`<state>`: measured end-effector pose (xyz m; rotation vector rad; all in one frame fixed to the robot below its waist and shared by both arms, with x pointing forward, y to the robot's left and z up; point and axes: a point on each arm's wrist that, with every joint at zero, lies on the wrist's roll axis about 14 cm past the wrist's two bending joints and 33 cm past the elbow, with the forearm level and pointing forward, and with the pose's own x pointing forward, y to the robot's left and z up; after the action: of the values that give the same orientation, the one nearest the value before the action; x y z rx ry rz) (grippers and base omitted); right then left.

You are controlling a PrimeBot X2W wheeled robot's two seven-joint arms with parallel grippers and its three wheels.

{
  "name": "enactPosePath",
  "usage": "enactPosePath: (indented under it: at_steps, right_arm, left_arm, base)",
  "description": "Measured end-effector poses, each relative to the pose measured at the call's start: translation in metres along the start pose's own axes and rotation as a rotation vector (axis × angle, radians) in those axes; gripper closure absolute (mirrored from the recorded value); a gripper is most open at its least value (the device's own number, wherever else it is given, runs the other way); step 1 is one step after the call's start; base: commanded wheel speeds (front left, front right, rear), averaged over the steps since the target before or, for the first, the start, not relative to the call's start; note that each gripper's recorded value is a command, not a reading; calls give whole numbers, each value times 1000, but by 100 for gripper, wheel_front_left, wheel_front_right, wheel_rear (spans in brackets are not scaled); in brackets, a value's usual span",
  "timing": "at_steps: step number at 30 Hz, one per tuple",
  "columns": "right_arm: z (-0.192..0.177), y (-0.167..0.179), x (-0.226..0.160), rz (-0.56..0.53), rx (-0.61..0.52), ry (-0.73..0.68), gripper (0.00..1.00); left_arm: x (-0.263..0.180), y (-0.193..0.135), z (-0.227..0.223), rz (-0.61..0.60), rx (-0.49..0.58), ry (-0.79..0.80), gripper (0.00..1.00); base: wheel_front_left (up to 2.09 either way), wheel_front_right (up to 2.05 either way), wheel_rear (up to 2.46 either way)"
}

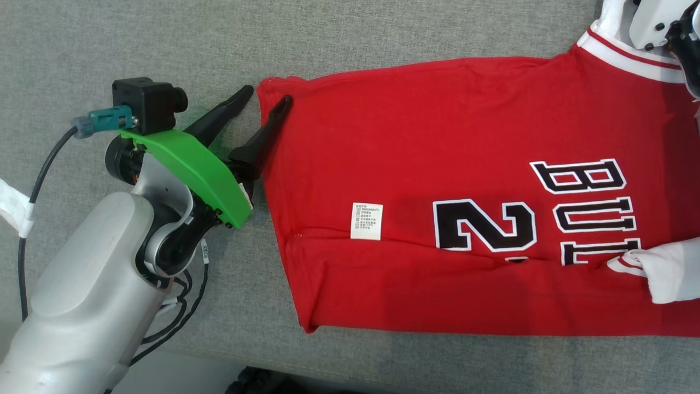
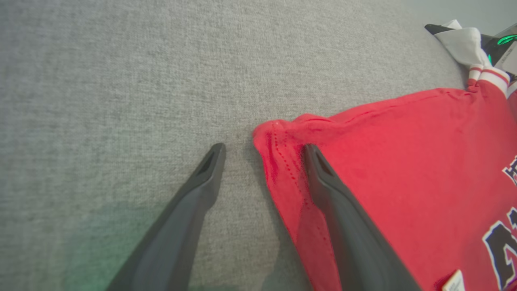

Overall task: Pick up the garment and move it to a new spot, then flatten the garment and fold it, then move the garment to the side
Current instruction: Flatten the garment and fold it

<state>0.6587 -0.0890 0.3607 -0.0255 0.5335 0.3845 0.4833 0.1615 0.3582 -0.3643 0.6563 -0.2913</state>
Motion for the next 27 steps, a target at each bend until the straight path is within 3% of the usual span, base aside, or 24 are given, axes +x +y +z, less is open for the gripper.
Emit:
enactPosePath:
  at_steps: [3,4,5,6,7,8,9,19,27]
  right_arm:
    - [-1,-3,-3,-4,4,-1,5]
    - [-1,-4,-4,-5,5,0,13]
    - [-1,-5,-5,-5,5,2,33]
    - [-1,-5,-7,-6,5,3,62]
    - [-1,-5,-8,-4,9,5,100]
    - [-1,-5,-9,0,13,6,100]
    - [-1,-5,-11,3,18,7,100]
    - [34,-7,-45,1,67,-146,100]
    - [46,-8,-107,14,106,-252,100]
  left_arm:
    - [2,-2,-1,-10,1,6,0]
    - [3,-3,-1,-13,2,6,0]
    - [4,-4,-1,-21,1,8,0]
    - [4,-6,-1,-30,-4,13,0]
    - [5,-10,-2,-45,-2,18,4]
    - [6,-11,-2,-53,-3,18,60]
    - [6,-13,-2,-59,-6,17,100]
    - [-6,-24,23,-73,2,-109,100]
    - [-39,-38,21,-73,6,-154,100]
  base:
    - [0,0,0]
    - [0,0,0]
    - [0,0,0]
    - [0,0,0]
    - [0,0,0]
    - [0,0,0]
    - [0,0,0]
    - [0,0,0]
    - [0,0,0]
